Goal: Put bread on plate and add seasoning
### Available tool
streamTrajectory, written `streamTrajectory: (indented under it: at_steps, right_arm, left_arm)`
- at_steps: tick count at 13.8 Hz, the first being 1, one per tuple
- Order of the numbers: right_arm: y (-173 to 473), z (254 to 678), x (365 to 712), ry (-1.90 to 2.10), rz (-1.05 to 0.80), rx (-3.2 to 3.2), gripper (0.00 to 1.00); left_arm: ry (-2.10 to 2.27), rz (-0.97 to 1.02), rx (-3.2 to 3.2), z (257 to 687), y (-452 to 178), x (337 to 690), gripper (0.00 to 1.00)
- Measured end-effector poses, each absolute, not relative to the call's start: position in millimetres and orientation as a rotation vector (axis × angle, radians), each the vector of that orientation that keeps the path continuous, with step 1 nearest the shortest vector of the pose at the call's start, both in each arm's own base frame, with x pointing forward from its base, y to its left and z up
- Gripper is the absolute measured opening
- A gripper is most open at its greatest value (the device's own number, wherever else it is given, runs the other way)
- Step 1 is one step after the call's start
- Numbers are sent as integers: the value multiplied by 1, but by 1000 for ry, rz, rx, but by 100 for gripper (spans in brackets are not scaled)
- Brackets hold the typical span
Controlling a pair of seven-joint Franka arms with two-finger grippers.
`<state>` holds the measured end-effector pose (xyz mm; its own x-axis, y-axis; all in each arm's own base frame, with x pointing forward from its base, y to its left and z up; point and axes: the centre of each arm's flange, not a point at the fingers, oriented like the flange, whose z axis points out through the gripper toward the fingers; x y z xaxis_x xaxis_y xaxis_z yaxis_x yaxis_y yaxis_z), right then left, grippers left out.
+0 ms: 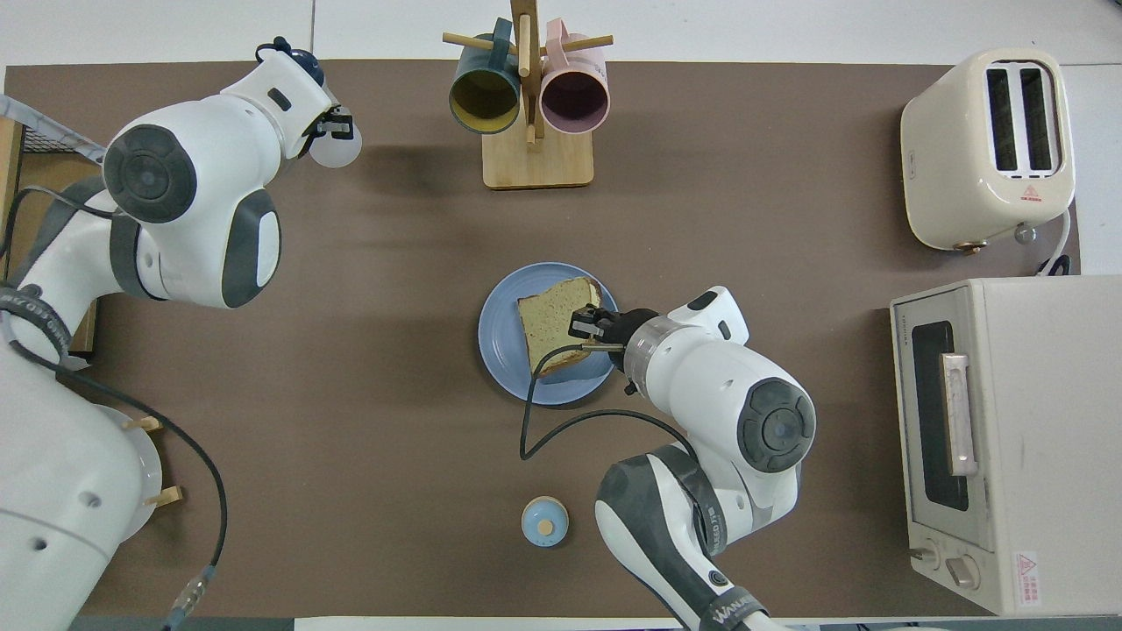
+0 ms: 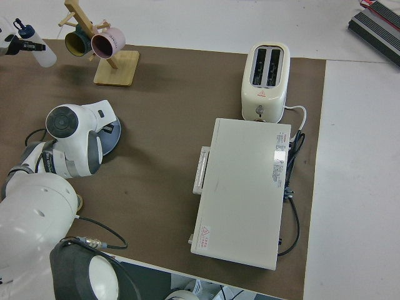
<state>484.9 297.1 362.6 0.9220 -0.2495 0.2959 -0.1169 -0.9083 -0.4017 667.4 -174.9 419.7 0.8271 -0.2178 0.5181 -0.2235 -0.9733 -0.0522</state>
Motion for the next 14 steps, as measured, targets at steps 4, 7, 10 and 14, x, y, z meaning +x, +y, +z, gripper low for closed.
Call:
streamTrajectory:
  at_steps: [4,7,10,14]
  right_arm:
    - [283,353,481,297,-465,-2717,7]
    - [278,352,482,346,-436,-2718,13]
    - [282,372,491,339,-372,-2725,44]
    - [275,381,501,289,-332,-2750,89]
  left_arm:
    - [-912,466,2999,493,-214,574,40]
    - [-1355,222,2873,536,-214,519,40]
    - [-1648,43,2715,555,-205,486,40]
    - [-1869,-70,2541,550,-204,448,40]
